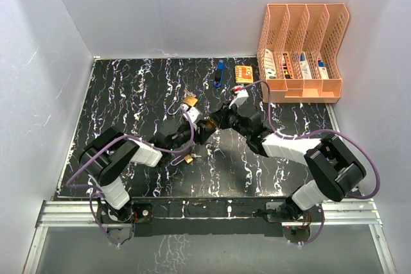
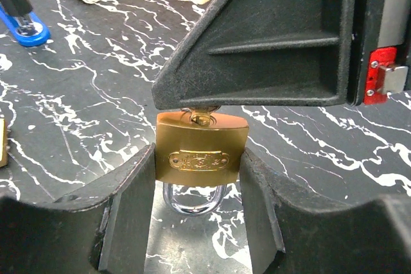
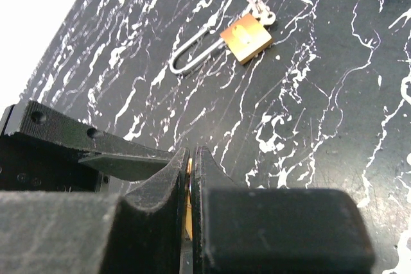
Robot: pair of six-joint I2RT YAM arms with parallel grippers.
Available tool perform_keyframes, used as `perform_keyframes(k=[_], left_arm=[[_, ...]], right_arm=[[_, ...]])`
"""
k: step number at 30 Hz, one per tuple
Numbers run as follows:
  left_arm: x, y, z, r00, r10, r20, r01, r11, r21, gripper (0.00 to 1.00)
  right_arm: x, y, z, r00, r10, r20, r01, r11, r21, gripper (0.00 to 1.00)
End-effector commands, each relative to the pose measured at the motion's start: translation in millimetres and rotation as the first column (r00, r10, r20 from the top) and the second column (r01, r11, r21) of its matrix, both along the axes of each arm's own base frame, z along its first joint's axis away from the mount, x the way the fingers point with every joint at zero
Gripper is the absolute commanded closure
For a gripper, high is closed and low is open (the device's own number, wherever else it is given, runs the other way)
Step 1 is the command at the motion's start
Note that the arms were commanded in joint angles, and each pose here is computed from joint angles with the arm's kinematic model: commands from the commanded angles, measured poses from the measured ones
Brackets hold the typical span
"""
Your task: Unlock with the key
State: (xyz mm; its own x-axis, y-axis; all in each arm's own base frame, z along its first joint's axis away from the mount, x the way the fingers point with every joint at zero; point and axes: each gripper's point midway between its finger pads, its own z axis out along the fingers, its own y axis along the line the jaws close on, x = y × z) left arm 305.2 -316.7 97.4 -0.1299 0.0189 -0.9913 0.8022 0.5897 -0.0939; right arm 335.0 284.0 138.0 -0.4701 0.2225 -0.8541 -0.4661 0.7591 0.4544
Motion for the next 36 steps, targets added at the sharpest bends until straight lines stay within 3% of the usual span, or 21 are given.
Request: perform_keyframes(k=[1, 8, 24, 32, 36], left_arm=[[35.3, 8.2, 127.2, 0.959, 0.173, 0.226, -0.118, 0.964, -0.238, 1.00], [48.0, 16.4, 126.6, 0.951, 0.253, 0.177, -0.209, 0.949, -0.234, 1.00], [71.0, 22.7, 116.2, 0.915, 0.392, 0.096, -0.372, 0.911, -0.178, 1.00], [69.8, 23.1, 103.4, 0.918, 0.391, 0.061, -0.380, 0.914, -0.141, 1.00], [65.0, 28.6, 91.5, 0.916, 0.400, 0.032, -0.394, 0.911, -0.121, 1.00]], right_arm=[[-17.7, 6.5, -35.7, 0.984, 0.026, -0.178, -0.031, 0.999, -0.027, 1.00], [-12.9, 12.4, -32.7, 0.970, 0.001, -0.243, -0.002, 1.000, -0.004, 1.00], [4.1, 5.7, -43.9, 0.931, -0.133, -0.340, 0.107, 0.990, -0.095, 1.00], [8.9, 7.0, -24.9, 0.948, -0.125, -0.292, 0.111, 0.992, -0.064, 1.00], [20.6, -2.2, 8.8, 0.969, -0.151, -0.197, 0.149, 0.989, -0.024, 0.86]])
